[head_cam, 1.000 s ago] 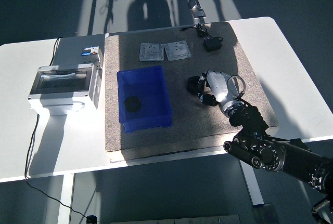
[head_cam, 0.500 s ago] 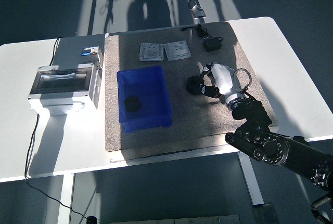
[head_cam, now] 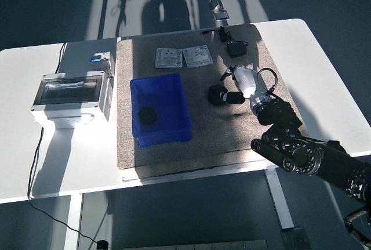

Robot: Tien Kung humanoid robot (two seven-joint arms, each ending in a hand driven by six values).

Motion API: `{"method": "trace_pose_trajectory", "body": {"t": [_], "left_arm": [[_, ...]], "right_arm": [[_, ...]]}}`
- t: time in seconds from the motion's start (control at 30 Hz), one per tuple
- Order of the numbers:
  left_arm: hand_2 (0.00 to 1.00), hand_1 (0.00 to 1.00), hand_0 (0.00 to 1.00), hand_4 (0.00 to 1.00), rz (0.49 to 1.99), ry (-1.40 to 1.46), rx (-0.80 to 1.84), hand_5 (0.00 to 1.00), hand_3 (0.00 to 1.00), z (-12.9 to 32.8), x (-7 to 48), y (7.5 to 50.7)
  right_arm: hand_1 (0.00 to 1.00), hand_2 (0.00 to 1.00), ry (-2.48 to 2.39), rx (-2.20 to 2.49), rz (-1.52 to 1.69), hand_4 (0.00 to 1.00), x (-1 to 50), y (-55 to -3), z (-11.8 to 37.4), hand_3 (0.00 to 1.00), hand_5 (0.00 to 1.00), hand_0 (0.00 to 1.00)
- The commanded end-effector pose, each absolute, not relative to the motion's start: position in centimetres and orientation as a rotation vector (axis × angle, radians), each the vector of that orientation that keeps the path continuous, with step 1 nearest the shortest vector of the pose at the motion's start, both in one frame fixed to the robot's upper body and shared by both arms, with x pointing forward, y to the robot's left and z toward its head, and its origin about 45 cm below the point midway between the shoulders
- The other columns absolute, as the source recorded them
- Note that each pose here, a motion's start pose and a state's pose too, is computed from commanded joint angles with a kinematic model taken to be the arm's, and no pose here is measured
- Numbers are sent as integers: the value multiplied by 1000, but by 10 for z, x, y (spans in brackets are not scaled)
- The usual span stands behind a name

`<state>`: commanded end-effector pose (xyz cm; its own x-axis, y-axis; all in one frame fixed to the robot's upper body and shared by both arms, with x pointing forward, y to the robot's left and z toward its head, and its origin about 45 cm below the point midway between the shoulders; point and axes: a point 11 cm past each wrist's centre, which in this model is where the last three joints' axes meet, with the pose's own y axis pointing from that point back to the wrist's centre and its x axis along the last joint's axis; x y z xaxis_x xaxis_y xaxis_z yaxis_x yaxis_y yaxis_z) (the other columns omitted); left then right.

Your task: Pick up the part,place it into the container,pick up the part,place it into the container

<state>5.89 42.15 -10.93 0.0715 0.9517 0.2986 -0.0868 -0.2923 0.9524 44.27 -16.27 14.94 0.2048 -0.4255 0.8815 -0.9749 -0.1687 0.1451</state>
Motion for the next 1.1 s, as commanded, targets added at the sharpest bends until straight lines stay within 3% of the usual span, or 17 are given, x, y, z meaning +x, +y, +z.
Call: {"method": "trace_pose_trajectory", "body": {"t": [0.03, 0.07, 0.63, 0.67, 0.87, 0.9, 1.03, 1.07, 1.1], "left_arm": [[737, 713, 701, 984, 1395, 933, 1405, 998, 651, -109, 59, 422], [737, 713, 701, 983, 1395, 933, 1405, 998, 650, -109, 59, 422], [736, 713, 700, 984, 1392, 919, 1398, 998, 651, -109, 64, 420], [736, 712, 701, 987, 1391, 918, 1398, 998, 651, -109, 65, 420], [736, 712, 701, 987, 1391, 913, 1395, 998, 651, -109, 65, 420], [736, 712, 701, 989, 1391, 913, 1395, 998, 650, -109, 65, 420], [736, 712, 701, 989, 1392, 915, 1394, 998, 650, -109, 64, 420], [734, 713, 700, 991, 1392, 916, 1394, 998, 649, -109, 64, 420], [734, 713, 700, 991, 1392, 916, 1395, 998, 649, -109, 63, 420]], "right_arm": [[812, 880, -1315, 1722, 914, 974, 443, -162, 150, 930, 389, 850], [888, 949, -1311, 1722, 914, 998, 443, -161, 150, 998, 464, 907], [893, 944, -1180, 1679, 865, 998, 432, -164, 119, 998, 495, 925], [754, 831, -1180, 1681, 860, 902, 430, -164, 117, 921, 400, 867], [754, 831, -1210, 1699, 856, 902, 424, -166, 110, 921, 400, 867], [575, 726, -1213, 1705, 857, 749, 423, -166, 110, 857, 358, 779], [575, 726, -1218, 1740, 866, 749, 419, -161, 108, 857, 358, 779], [512, 672, -1214, 1747, 868, 642, 418, -160, 108, 725, 309, 757], [512, 672, -1209, 1754, 870, 642, 418, -158, 108, 725, 309, 757]]}}
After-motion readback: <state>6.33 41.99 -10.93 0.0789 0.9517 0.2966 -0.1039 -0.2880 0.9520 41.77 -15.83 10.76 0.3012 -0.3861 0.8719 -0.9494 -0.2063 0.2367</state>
